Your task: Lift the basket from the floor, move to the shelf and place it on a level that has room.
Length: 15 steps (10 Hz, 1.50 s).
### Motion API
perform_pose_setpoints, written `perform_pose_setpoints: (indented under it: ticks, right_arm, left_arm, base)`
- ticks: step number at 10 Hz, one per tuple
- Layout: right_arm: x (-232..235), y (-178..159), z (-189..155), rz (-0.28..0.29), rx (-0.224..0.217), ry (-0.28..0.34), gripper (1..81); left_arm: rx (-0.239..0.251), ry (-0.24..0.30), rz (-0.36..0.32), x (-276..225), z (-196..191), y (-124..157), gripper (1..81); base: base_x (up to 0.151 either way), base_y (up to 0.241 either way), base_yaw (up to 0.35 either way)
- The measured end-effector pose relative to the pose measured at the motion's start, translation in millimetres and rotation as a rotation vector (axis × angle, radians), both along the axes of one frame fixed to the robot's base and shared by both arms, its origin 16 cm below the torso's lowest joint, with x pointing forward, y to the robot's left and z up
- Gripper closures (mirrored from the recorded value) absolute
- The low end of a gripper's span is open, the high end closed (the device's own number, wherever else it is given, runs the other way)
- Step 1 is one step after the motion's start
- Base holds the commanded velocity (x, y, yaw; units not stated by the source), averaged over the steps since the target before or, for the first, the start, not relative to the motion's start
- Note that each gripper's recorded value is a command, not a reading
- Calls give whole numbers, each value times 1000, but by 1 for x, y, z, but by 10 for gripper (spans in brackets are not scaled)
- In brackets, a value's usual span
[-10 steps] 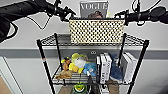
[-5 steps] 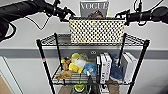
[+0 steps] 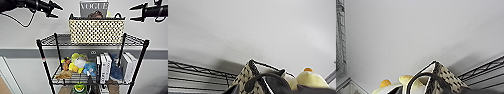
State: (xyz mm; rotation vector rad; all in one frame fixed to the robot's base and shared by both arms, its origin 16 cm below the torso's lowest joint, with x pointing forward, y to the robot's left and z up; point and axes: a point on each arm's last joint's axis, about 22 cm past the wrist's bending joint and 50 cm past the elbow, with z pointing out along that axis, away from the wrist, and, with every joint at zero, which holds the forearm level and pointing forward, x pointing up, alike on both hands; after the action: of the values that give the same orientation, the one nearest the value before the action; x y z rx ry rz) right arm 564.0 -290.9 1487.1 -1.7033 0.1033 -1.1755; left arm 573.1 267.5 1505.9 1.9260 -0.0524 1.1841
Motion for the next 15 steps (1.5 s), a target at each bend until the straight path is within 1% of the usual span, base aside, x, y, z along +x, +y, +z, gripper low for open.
perform_pose_setpoints:
  ticks: [1,2,3,5,6,7,9,10,12,13,14,15]
  right_arm:
    - [-11,-4,1,8,-4,-8,10]
    - [-19,-14,1,2,-4,-11,10]
    - [-27,-36,2,-20,5,-14,10]
    - [-43,-98,-9,-101,8,-5,10]
    - [-51,-129,-22,-141,-5,13,10]
    - [-58,-152,-33,-172,-24,30,10]
    - [-71,-178,-55,-205,-76,70,10]
    - [-77,-189,-63,-219,-94,84,10]
    - [-94,-228,-87,-276,-126,130,10]
    - [-100,-246,-100,-307,-133,152,10]
    - [-102,-261,-124,-335,-153,192,10]
    - [-102,-269,-150,-347,-174,239,10]
  left_arm:
    - [-4,-13,7,-12,3,18,10]
    - [-7,-22,11,-23,3,32,10]
    - [-9,-25,13,-34,-1,45,10]
    - [-8,-20,36,-50,-14,76,10]
    - [10,-6,57,-56,-24,96,10]
    - [24,1,81,-62,-32,115,10]
    - [43,8,127,-79,-44,152,10]
    - [58,15,156,-88,-55,173,10]
    - [87,33,213,-106,-77,211,10]
    - [106,50,238,-113,-90,227,10]
    - [123,76,271,-119,-111,246,10]
    - [138,113,301,-125,-135,264,10]
  base:
    - [0,0,0]
    - [0,0,0]
    - [0,0,0]
    - [0,0,0]
    - [0,0,0]
    - [0,0,0]
    - [0,0,0]
    - [0,0,0]
    - [0,0,0]
    - [0,0,0]
    - [0,0,0]
    - [0,0,0]
